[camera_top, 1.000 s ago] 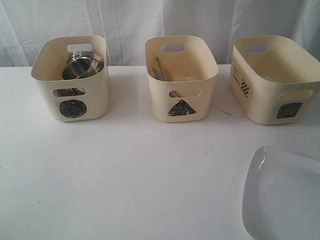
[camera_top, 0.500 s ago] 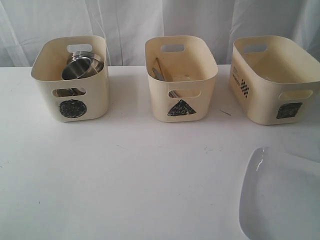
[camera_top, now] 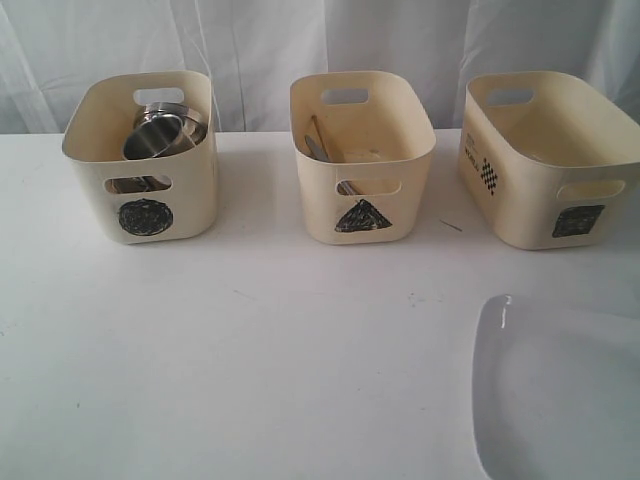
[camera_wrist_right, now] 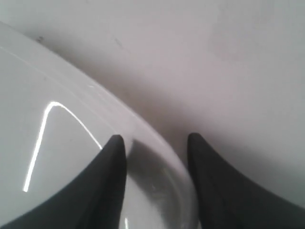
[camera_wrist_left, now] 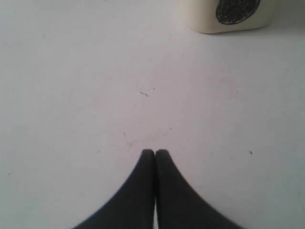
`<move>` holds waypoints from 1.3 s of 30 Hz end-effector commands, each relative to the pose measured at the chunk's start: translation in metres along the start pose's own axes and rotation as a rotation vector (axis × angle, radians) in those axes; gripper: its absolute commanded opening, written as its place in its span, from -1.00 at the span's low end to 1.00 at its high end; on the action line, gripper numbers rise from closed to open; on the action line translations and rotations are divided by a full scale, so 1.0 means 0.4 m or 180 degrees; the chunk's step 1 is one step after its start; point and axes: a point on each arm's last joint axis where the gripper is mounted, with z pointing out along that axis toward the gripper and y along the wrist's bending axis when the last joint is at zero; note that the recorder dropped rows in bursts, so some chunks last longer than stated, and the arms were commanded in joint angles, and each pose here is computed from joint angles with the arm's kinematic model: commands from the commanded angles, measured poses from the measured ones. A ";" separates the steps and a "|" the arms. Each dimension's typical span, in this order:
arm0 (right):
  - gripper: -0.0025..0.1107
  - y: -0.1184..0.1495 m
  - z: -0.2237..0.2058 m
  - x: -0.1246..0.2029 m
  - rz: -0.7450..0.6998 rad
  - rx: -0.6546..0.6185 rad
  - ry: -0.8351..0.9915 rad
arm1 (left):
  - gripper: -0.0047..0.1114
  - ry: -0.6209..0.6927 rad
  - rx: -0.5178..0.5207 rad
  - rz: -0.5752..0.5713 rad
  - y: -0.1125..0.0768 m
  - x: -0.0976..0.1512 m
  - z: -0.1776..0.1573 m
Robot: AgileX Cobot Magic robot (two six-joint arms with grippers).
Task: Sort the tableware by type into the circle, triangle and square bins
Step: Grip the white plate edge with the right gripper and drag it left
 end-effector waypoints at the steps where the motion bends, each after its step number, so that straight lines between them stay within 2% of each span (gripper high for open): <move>1: -0.95 0.013 0.102 0.060 -0.0644 -0.0079 0.0490 | -0.92 -0.0002 0.0004 -0.0037 0.000 0.002 0.000; 7: -0.72 0.003 0.133 0.074 -0.0603 -0.0018 0.0583 | -0.92 -0.0002 0.0004 -0.0037 0.000 0.002 0.000; 9: -0.78 0.004 0.143 0.079 -0.0583 -0.0056 0.0611 | -0.92 -0.0002 0.0004 -0.0037 0.000 0.002 0.000; 11: -0.96 0.007 0.148 0.083 -0.0499 -0.0105 0.0623 | -0.92 -0.0002 0.0004 -0.0037 0.000 0.002 0.000; 14: -0.96 0.018 0.142 0.078 -0.0328 -0.0237 0.0589 | -0.92 -0.0002 0.0004 -0.0037 0.000 0.002 0.000; 20: -0.96 0.085 0.082 0.024 -0.0093 -0.0904 0.0145 | -0.92 -0.0002 0.0004 -0.0037 0.000 0.002 0.000; 23: -0.96 0.112 0.043 -0.001 -0.0103 -0.1108 -0.0042 | -0.92 -0.0002 0.0004 -0.0037 0.000 0.002 0.000; 30: -0.96 0.157 -0.016 -0.057 -0.0246 -0.1016 -0.0304 | -0.92 -0.0002 0.0004 -0.0037 0.000 0.002 0.000; 37: -0.96 0.214 -0.010 -0.102 -0.0349 -0.1140 -0.0405 | -0.92 -0.0002 0.0004 -0.0037 0.000 0.002 0.000; 39: -0.96 0.227 -0.001 -0.107 -0.0252 -0.1170 -0.0339 | -0.92 -0.0002 0.0004 -0.0037 0.000 0.002 0.000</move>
